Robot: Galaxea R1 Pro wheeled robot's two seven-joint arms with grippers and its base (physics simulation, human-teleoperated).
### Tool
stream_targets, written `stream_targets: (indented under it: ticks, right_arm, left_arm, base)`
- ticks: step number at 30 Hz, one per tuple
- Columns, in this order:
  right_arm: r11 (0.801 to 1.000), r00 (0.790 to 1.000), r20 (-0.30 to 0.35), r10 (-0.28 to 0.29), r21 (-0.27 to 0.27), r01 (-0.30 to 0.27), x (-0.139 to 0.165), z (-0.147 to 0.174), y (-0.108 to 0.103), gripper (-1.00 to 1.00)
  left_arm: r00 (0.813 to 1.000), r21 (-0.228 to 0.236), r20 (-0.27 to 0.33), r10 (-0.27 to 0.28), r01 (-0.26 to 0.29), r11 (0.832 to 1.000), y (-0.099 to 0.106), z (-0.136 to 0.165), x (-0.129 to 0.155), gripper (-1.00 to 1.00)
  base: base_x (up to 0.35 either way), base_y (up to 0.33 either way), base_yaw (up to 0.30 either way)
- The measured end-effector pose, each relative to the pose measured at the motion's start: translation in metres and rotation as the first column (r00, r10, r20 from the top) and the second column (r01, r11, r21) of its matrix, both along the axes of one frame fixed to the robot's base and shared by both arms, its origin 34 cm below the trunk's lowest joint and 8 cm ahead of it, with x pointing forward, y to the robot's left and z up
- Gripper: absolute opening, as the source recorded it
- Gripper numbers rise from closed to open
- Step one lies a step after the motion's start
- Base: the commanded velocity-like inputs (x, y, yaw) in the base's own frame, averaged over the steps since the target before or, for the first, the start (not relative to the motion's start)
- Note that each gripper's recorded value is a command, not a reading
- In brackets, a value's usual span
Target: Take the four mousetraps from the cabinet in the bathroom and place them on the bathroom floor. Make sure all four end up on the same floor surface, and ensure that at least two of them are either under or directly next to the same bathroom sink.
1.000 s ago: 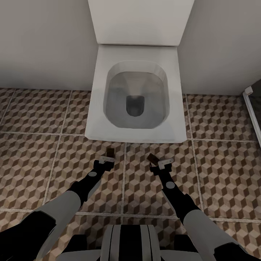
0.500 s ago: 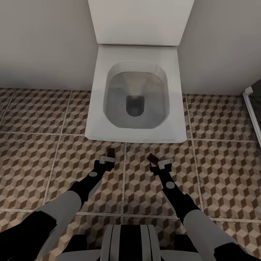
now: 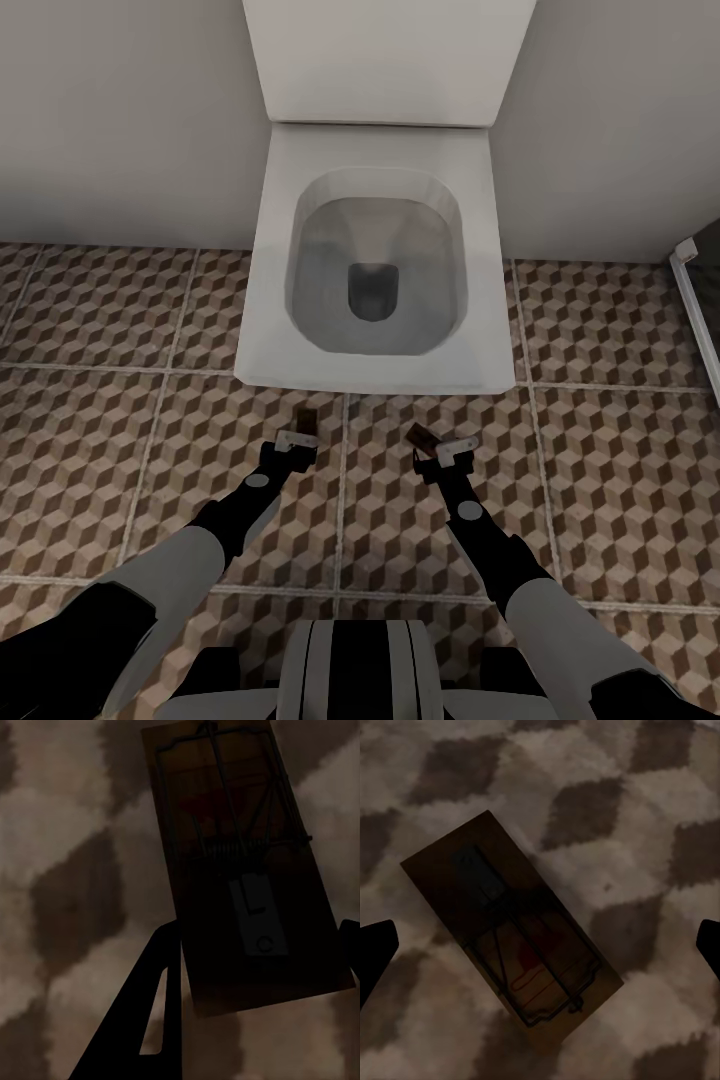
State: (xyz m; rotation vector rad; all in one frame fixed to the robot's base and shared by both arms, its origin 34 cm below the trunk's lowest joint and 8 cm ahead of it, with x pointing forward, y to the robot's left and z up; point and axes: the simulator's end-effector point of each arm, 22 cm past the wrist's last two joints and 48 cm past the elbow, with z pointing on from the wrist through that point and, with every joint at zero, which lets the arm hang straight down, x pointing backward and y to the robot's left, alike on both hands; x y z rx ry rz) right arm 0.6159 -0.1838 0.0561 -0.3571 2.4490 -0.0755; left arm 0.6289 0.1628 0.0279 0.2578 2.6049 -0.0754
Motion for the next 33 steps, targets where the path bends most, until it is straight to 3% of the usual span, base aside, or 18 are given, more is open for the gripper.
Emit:
stream_targets:
  ticks: [11, 12, 13, 33]
  right_arm:
    - [1.0, 1.0, 0.0, 0.0, 0.0, 0.0, 0.0, 0.0, 0.0, 1.0]
    - [1.0, 1.0, 0.0, 0.0, 0.0, 0.0, 0.0, 0.0, 0.0, 1.0]
    - [1.0, 1.0, -0.001, 0.0, 0.0, 0.0, 0.0, 0.0, 0.0, 1.0]
    - [1.0, 1.0, 0.0, 0.0, 0.0, 0.0, 0.0, 0.0, 0.0, 1.0]
  left_arm:
    - [1.0, 0.001, 0.001, 0.0, 0.0, 1.0, 0.0, 0.0, 0.0, -1.0]
    - [1.0, 0.0, 0.001, 0.0, 0.0, 1.0, 0.0, 0.0, 0.0, 1.0]
    - [0.999, 0.021, -0.038, -0.001, 0.002, 1.0, 0.007, -0.009, -0.017, 1.0]
    - [0.999, 0.022, -0.039, 0.0, 0.001, 1.0, 0.008, -0.009, -0.017, 1.0]
  base:
    - [0.0, 0.0, 0.0]
    - [0.0, 0.0, 0.0]
    - [0.0, 0.0, 0.0]
    - [0.0, 0.0, 0.0]
